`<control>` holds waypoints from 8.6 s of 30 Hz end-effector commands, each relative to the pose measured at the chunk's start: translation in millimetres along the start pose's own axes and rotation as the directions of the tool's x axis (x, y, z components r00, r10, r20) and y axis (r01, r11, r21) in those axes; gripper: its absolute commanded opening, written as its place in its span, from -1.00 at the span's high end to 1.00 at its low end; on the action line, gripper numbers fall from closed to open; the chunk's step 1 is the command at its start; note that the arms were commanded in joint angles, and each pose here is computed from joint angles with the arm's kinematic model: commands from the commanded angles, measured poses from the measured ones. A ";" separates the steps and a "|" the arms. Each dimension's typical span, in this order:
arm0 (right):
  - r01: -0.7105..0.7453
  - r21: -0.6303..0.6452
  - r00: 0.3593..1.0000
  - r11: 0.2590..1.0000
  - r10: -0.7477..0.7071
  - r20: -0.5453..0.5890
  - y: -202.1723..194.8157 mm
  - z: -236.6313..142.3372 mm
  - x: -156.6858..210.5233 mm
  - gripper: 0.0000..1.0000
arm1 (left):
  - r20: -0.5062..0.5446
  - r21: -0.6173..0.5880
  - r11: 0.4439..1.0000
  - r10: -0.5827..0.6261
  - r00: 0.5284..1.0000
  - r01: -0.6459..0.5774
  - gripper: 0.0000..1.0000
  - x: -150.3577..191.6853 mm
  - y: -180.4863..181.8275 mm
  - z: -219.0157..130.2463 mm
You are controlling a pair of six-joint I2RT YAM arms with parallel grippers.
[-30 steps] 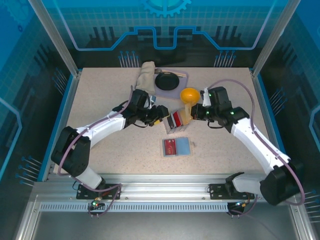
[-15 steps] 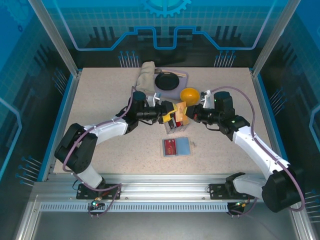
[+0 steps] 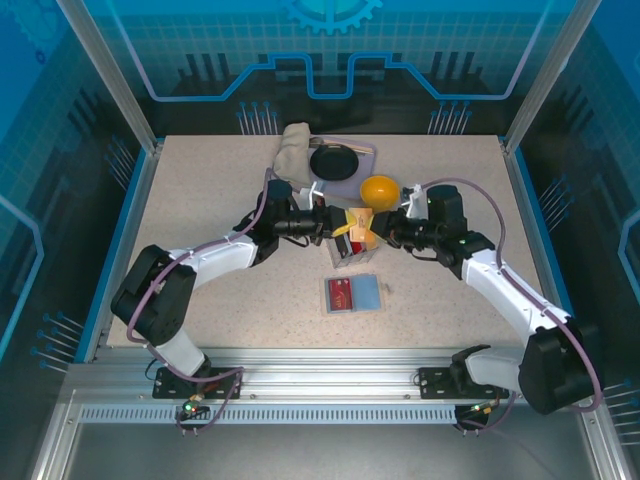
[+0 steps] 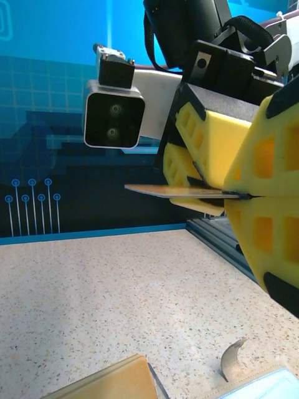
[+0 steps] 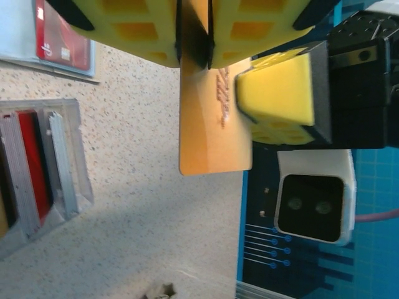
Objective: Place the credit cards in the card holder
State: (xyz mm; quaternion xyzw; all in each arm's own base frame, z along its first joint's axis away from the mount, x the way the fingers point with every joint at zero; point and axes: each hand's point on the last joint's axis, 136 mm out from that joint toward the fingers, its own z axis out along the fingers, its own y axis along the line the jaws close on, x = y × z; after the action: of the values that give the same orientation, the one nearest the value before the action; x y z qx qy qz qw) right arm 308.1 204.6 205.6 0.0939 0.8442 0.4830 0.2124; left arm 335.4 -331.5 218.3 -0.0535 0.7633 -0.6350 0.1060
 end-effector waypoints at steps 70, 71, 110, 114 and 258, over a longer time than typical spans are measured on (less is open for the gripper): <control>0.271 0.624 0.907 0.733 0.021 -0.420 -196.4 28.1 121.4 0.67 | -0.062 -0.463 0.886 -0.018 0.998 -0.013 1.00 100.2 191.0 12.6; 0.270 0.625 0.908 0.732 0.023 -0.419 -197.3 27.9 121.9 0.67 | -0.064 -0.464 0.886 -0.018 0.998 -0.014 1.00 100.5 191.4 13.8; 0.232 0.641 0.922 0.731 0.044 -0.384 -205.1 22.3 122.3 0.67 | -0.055 -0.575 0.817 0.025 0.998 -0.052 1.00 104.2 205.0 7.4; 0.230 0.644 0.924 0.729 0.044 -0.380 -205.2 21.8 121.9 0.67 | -0.063 -0.581 0.812 0.023 0.998 -0.055 1.00 105.0 205.9 8.7; 0.210 0.666 0.936 0.716 0.049 -0.348 -202.3 9.4 108.1 0.66 | 0.005 -0.651 0.757 -0.067 0.998 0.055 0.98 116.8 208.2 -10.6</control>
State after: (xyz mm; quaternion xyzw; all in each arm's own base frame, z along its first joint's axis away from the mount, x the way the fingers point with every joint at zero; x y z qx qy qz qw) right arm 235.7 151.4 13.2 0.0423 0.9877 0.1392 0.0571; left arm 245.4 -329.2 32.2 -0.0838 0.9105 -0.3974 0.0782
